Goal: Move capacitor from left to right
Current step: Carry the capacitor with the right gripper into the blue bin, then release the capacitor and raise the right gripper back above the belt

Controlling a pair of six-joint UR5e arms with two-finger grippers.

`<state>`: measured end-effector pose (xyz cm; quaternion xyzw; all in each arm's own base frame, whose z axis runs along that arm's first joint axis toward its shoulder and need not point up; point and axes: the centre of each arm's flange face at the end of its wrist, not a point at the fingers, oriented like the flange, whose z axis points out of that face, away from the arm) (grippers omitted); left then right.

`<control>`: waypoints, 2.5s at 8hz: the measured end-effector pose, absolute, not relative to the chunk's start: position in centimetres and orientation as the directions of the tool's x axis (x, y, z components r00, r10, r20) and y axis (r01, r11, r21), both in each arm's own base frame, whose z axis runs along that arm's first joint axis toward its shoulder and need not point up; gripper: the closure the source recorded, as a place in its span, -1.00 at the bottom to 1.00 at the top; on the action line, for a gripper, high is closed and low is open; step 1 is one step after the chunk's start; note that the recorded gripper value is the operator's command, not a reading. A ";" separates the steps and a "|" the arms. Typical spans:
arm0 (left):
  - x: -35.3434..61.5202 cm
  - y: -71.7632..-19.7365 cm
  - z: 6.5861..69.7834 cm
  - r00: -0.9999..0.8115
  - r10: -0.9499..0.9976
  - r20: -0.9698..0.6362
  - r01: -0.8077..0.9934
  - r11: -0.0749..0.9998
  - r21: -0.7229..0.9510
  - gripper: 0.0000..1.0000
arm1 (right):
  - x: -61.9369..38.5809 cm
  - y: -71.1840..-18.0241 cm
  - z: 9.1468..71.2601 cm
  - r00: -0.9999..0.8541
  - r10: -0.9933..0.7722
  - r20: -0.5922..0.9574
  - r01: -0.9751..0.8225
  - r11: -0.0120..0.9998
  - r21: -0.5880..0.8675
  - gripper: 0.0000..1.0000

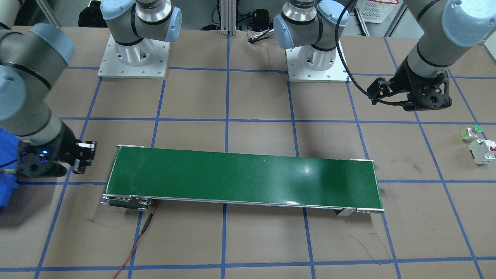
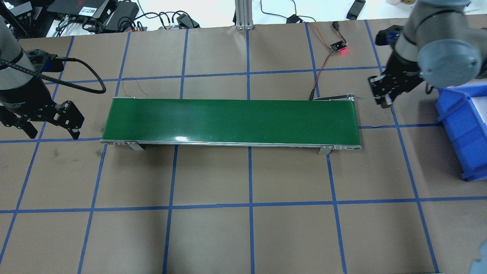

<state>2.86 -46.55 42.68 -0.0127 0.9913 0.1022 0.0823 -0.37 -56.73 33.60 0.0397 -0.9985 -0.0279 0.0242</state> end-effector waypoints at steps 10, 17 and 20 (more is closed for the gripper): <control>1.8 -45.2 43.9 -0.984 -0.077 -0.163 -0.108 0.976 0.189 -1.00 | -35.5 -53.0 25.4 -0.916 -0.392 0.082 -0.392 0.920 0.020 -1.00; 1.8 -44.9 43.7 -0.985 -0.076 -0.158 -0.109 0.972 0.208 -1.00 | -22.5 -50.6 44.0 -0.911 -0.395 0.122 -0.407 0.907 -0.103 -1.00; 1.8 -44.8 43.9 -0.983 -0.071 -0.167 -0.105 0.972 0.209 -1.00 | -5.1 -51.7 48.2 -0.955 -0.289 0.068 -0.295 0.949 -0.110 -1.00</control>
